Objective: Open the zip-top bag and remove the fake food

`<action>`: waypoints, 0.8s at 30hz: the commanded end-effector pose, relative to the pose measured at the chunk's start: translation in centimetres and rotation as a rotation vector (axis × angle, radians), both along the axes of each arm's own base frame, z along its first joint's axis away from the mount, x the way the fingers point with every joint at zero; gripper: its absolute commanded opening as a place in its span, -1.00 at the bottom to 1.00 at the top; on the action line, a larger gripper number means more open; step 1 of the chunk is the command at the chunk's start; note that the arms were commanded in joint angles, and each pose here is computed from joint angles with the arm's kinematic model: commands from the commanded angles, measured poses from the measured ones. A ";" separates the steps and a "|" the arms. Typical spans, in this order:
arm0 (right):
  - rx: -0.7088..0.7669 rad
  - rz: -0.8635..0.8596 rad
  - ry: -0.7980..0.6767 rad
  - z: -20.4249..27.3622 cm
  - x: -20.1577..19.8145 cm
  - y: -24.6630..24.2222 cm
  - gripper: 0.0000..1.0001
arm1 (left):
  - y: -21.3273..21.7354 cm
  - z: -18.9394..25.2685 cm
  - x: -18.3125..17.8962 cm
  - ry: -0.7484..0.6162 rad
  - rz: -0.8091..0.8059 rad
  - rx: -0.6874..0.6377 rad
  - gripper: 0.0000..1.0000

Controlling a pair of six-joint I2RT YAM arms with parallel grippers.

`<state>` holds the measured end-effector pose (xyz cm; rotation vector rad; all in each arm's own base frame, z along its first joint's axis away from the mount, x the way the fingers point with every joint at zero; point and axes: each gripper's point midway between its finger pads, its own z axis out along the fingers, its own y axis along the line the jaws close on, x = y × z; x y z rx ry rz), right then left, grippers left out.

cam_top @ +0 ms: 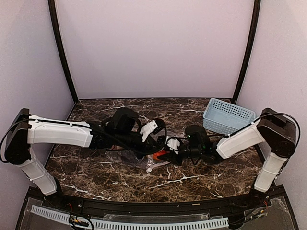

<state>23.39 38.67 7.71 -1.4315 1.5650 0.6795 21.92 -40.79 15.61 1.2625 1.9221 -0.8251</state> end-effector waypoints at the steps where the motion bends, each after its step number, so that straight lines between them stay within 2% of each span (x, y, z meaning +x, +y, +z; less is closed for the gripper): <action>1: 0.037 -0.086 0.021 1.7 0.0 -0.9 -0.49 | 0.1 2.5 0.7 -0.064 0.033 -0.061 -0.99; 10: 0.156 -0.257 0.192 3.1 0.8 -1.6 -0.55 | 0.6 2.5 3.1 -0.080 0.187 -0.074 -0.98; 14: 0.252 -0.350 0.280 4.2 1.2 -2.4 -0.55 | 0.9 2.4 3.9 -0.085 0.243 -0.083 -0.98; 18: 0.346 -0.459 0.390 5.3 2.5 -3.1 -0.55 | 0.9 2.2 4.2 -0.088 0.265 -0.089 -0.99; 24: 0.406 -0.559 0.539 5.6 3.9 -3.2 -0.57 | 0.9 1.9 4.4 -0.083 0.281 -0.099 -0.98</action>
